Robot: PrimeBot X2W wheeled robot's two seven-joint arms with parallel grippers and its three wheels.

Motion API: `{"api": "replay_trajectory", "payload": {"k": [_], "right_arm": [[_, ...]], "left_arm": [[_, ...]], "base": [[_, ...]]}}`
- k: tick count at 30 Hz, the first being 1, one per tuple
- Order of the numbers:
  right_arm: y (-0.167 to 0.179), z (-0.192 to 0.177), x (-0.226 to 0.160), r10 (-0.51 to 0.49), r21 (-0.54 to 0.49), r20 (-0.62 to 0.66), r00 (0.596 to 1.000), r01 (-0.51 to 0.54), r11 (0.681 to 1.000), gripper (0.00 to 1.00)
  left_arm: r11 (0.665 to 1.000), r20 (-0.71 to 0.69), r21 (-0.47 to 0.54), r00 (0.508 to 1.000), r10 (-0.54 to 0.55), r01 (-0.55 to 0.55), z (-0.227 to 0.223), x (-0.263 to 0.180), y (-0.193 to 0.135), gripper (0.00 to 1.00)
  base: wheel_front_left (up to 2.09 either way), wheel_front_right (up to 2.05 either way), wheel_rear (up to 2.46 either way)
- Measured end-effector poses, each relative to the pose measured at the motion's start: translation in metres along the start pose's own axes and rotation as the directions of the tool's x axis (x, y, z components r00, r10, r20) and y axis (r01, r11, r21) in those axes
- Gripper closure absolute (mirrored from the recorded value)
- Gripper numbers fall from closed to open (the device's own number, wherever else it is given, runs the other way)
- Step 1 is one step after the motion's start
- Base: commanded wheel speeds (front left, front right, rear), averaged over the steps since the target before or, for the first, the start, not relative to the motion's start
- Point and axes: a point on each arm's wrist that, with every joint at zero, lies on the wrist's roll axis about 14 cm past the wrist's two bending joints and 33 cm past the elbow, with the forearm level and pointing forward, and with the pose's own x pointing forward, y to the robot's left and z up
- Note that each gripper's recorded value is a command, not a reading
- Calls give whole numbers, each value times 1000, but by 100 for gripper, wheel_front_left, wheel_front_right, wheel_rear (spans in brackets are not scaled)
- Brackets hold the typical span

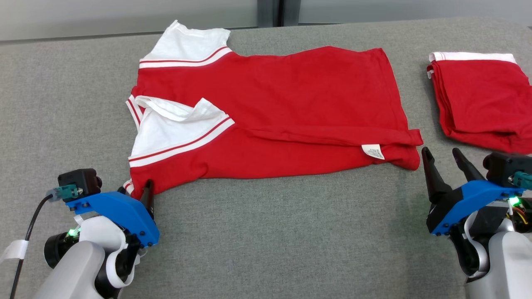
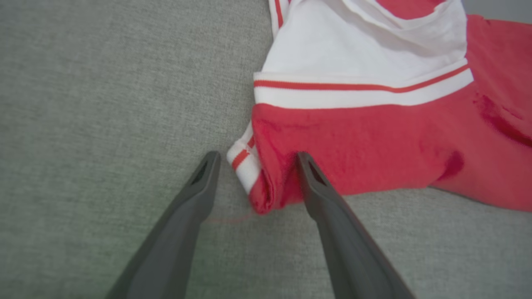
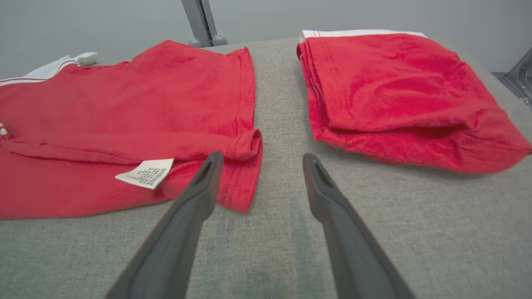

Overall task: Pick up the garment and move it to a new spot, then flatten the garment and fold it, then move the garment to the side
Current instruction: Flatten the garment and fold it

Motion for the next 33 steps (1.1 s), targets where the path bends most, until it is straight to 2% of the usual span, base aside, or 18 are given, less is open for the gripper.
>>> {"api": "replay_trajectory", "payload": {"k": [1, 2, 3, 4, 5, 12, 26, 27, 28, 29, 30, 31, 33], "right_arm": [[0, -2, 1, 0, 2, -8, 1000, 0, 1000, 0], [0, -5, 1, 1, 4, -17, 1000, -1, 1000, 0], [1, -9, 1, 2, 8, -29, 1000, -2, 1000, 0], [1, -13, 2, 3, 8, -42, 999, -3, 1000, 0], [2, -16, 2, 5, 11, -54, 999, -5, 1000, 0], [9, -41, 11, 25, 42, -128, 991, -20, 999, 0], [27, -50, 40, 62, 104, -146, 987, -47, 993, 0], [28, -50, 41, 65, 101, -144, 987, -50, 994, 45], [30, -50, 42, 69, 99, -146, 987, -55, 994, 61], [32, -49, 42, 75, 98, -144, 987, -61, 993, 81], [34, -47, 43, 80, 97, -139, 987, -66, 993, 93], [36, -46, 42, 83, 95, -133, 988, -71, 993, 100], [40, -41, 42, 92, 94, -115, 989, -81, 992, 100]], "left_arm": [[1000, 0, -4, 1000, -5, 5, 0, 1, -1, 5], [1000, 7, -14, 1000, -12, 12, 1, 1, -4, 24], [1000, 11, -23, 1000, -18, 18, 1, 2, -6, 55], [999, 17, -25, 1000, -26, 26, 1, 2, -7, 80], [999, 23, -26, 999, -31, 31, 2, 2, -9, 100], [998, 75, -41, 996, -54, 57, 10, 0, -15, 100], [997, 141, -43, 988, -62, 69, 23, -7, -15, 100], [997, 145, -42, 987, -62, 69, 24, -8, -15, 100], [997, 150, -40, 987, -63, 70, 25, -8, -15, 100], [997, 157, -39, 985, -65, 72, 26, -9, -16, 100], [997, 166, -38, 984, -67, 74, 28, -11, -16, 100], [996, 177, -37, 982, -70, 78, 31, -12, -17, 100], [996, 207, -28, 975, -76, 84, 37, -15, -19, 100]], "base": [[0, 0, 0], [0, 0, 0], [0, 0, 0], [0, 0, 0], [0, 0, 0], [0, 0, 0], [0, 0, 0], [0, 0, 0], [0, 0, 0], [0, 0, 0], [0, 0, 0], [0, 0, 0], [0, 0, 0]]}}
